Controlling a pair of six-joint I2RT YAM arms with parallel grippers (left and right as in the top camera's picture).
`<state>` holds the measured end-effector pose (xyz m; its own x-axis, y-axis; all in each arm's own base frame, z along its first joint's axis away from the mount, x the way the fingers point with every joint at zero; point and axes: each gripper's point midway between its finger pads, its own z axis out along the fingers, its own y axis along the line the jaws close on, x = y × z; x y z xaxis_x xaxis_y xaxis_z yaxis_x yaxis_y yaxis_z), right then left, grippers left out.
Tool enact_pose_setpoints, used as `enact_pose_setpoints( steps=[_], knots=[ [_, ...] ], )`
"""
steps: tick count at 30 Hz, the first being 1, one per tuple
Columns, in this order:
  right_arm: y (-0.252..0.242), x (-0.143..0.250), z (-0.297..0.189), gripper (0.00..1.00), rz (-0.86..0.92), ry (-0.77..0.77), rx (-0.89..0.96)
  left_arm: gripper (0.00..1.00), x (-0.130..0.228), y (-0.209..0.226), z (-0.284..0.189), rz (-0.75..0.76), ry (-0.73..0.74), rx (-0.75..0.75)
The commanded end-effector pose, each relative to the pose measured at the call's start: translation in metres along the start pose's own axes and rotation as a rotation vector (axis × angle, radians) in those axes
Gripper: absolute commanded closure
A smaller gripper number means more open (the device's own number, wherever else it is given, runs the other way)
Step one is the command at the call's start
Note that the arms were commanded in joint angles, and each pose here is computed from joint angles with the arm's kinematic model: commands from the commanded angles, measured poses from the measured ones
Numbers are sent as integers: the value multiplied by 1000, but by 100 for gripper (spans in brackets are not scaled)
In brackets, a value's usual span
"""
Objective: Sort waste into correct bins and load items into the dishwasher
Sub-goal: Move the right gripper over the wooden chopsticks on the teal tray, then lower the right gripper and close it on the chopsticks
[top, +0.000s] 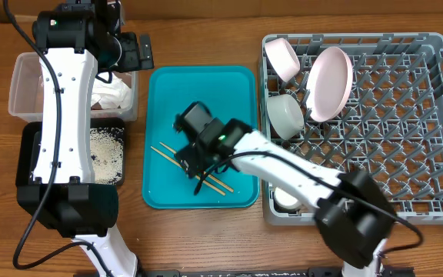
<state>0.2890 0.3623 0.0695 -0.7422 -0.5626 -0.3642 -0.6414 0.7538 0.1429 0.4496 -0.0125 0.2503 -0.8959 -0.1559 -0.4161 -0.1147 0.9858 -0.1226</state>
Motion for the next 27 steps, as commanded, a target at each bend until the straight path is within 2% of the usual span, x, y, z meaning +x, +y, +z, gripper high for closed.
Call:
enact_pose_setpoints(
  steps=[1,8,18,25,27],
  knots=[
    [0,11,17,20,-44,43,2,0,-3,-3,-4,-1,-16,14],
    [-4,15,33,29,-92,63,16,0,-4,-3,-4,-1,-17,14],
    [-4,19,46,32,-135,77,22,0,-3,-3,-4,-1,-16,14],
    [-1,7,46,20,-137,30,14,0,-3,-3,-4,-1,-16,14],
    [-1,7,46,13,-137,28,13,0,-3,-3,-4,-1,-16,14]
  ],
)
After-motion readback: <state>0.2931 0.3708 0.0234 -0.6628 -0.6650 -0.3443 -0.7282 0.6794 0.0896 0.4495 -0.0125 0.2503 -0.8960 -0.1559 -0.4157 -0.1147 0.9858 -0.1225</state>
